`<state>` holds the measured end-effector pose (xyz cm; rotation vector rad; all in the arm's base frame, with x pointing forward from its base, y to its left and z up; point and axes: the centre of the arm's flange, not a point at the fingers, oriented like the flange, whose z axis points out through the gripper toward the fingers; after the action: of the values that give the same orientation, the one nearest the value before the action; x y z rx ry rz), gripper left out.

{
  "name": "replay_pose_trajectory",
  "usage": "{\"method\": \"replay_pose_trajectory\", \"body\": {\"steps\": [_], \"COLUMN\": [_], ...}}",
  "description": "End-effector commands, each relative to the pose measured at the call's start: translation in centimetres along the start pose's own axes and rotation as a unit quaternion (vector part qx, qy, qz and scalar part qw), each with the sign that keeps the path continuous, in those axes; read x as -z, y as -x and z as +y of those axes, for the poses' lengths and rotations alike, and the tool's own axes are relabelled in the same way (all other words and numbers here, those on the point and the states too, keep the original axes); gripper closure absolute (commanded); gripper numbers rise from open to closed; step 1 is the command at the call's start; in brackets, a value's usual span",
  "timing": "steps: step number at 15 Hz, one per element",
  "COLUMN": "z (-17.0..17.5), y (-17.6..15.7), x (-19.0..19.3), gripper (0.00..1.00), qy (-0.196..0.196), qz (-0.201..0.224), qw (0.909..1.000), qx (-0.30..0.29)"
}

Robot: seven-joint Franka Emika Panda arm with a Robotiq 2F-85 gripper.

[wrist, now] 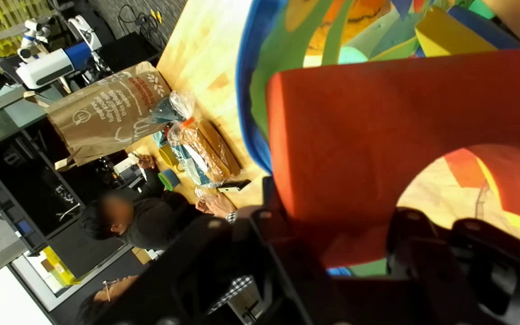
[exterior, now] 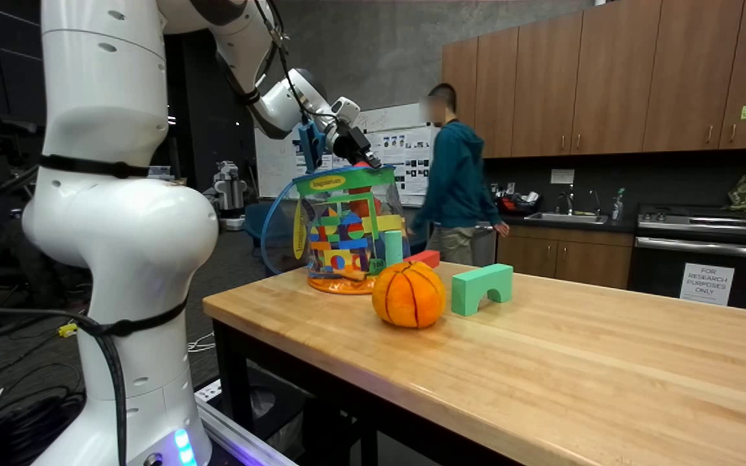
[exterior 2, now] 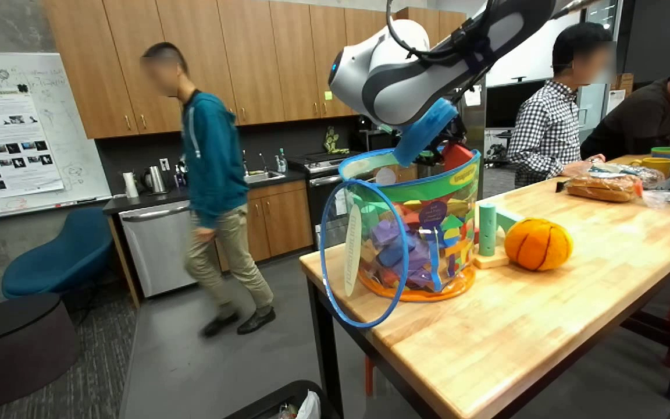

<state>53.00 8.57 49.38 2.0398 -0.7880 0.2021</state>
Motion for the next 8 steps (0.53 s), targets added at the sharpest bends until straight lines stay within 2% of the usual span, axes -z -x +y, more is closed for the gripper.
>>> {"method": "replay_pose_trajectory", "body": {"steps": [1, 5, 8], "z": [0.3, 0.7, 3.8], "y": [-0.2, 0.3, 0.8], "x": [0.0, 0.2, 1.5], "gripper": [0.81, 0.81, 0.81], "qy": [0.010, 0.012, 0.012], "qz": [0.003, 0.003, 0.008], "qw": [0.9999, 0.9998, 0.9994], "qx": [0.001, 0.015, 0.032]}}
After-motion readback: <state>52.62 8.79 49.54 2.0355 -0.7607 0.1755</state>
